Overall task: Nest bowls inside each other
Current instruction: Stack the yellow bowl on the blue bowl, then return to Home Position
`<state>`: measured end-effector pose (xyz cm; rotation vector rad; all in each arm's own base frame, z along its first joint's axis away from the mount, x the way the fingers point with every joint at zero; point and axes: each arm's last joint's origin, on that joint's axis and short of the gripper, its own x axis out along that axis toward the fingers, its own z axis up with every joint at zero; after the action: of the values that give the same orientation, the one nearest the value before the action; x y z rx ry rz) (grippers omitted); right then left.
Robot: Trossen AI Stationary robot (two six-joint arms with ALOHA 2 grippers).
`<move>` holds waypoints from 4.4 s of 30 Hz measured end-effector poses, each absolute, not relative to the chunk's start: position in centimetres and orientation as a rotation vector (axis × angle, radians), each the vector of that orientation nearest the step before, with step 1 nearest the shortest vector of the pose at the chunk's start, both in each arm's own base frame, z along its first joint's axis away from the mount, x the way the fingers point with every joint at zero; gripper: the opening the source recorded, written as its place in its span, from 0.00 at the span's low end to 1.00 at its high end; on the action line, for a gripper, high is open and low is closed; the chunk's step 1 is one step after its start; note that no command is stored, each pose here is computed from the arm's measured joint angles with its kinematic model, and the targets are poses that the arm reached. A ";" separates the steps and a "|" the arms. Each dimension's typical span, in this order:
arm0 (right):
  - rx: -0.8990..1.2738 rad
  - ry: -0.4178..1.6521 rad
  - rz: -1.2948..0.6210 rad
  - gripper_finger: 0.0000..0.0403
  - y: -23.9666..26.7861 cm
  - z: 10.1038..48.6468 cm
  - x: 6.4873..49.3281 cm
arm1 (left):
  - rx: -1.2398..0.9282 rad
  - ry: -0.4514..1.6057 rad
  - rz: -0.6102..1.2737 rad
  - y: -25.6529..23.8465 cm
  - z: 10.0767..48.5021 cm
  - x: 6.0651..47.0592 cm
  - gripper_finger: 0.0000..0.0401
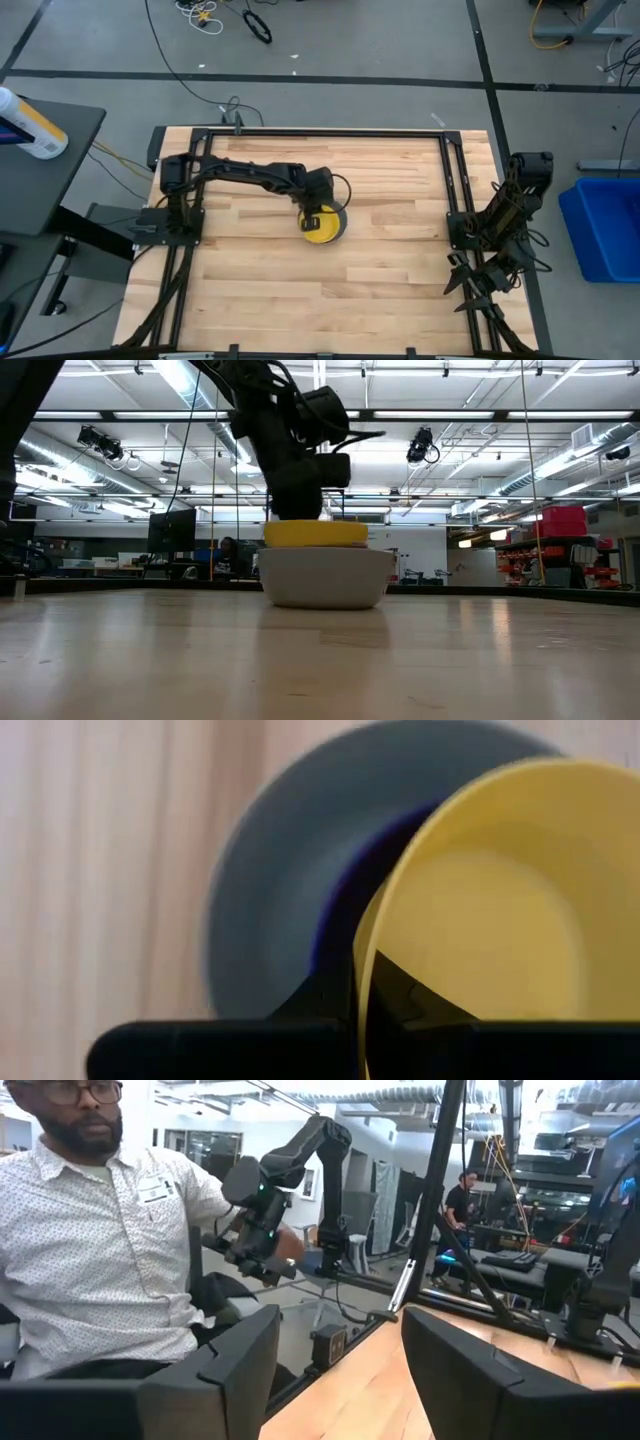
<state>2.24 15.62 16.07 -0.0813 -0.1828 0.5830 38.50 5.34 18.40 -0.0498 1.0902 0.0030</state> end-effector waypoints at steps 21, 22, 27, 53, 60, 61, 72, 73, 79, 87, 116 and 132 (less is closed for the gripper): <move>-0.046 -0.178 0.587 0.64 15.6 16.1 2.3 | 0.041 1.013 -0.039 3.9 19.9 39.7 0.60; -0.046 -0.177 0.587 0.64 15.6 16.1 2.3 | 0.041 1.010 -0.040 3.9 19.9 39.8 0.62; -0.044 -0.177 0.587 0.66 15.6 16.1 2.3 | 0.036 1.004 -0.093 3.8 19.9 39.7 0.64; -0.062 -0.380 0.777 0.72 11.5 21.3 -2.6 | 0.212 0.561 -0.193 -2.4 32.6 33.9 0.64; -0.006 -0.430 0.896 0.73 10.1 22.2 -3.6 | 0.208 0.595 -0.269 -5.3 30.6 33.2 0.63; 0.006 -0.444 0.908 0.74 10.2 22.2 -3.6 | 0.205 0.596 -0.273 -5.5 30.1 33.1 0.63; 0.030 -0.431 0.727 0.76 12.4 20.9 1.9 | 0.192 0.603 -0.335 -7.9 25.2 31.9 0.64; 0.034 -0.410 0.675 0.75 12.4 20.7 2.9 | 0.193 0.596 -0.339 -8.0 25.1 31.8 0.64; 0.033 -0.357 0.429 0.72 11.1 20.2 6.9 | 0.189 0.582 -0.358 -8.7 24.4 31.3 0.64; -0.005 -0.319 0.106 0.68 9.2 20.9 7.2 | 0.220 0.562 -0.392 -10.1 23.8 30.8 0.64; -0.129 -0.259 0.586 0.56 4.8 25.5 9.8 | 0.250 0.539 -0.346 -11.0 24.0 30.6 0.63; -0.137 -0.225 0.247 0.63 2.9 22.2 7.8 | 0.230 0.559 -0.354 -11.5 23.8 30.3 0.64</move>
<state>7.76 2.90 22.19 -0.1367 -0.2246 0.2471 30.32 -11.54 23.81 0.2299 0.5595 -0.3539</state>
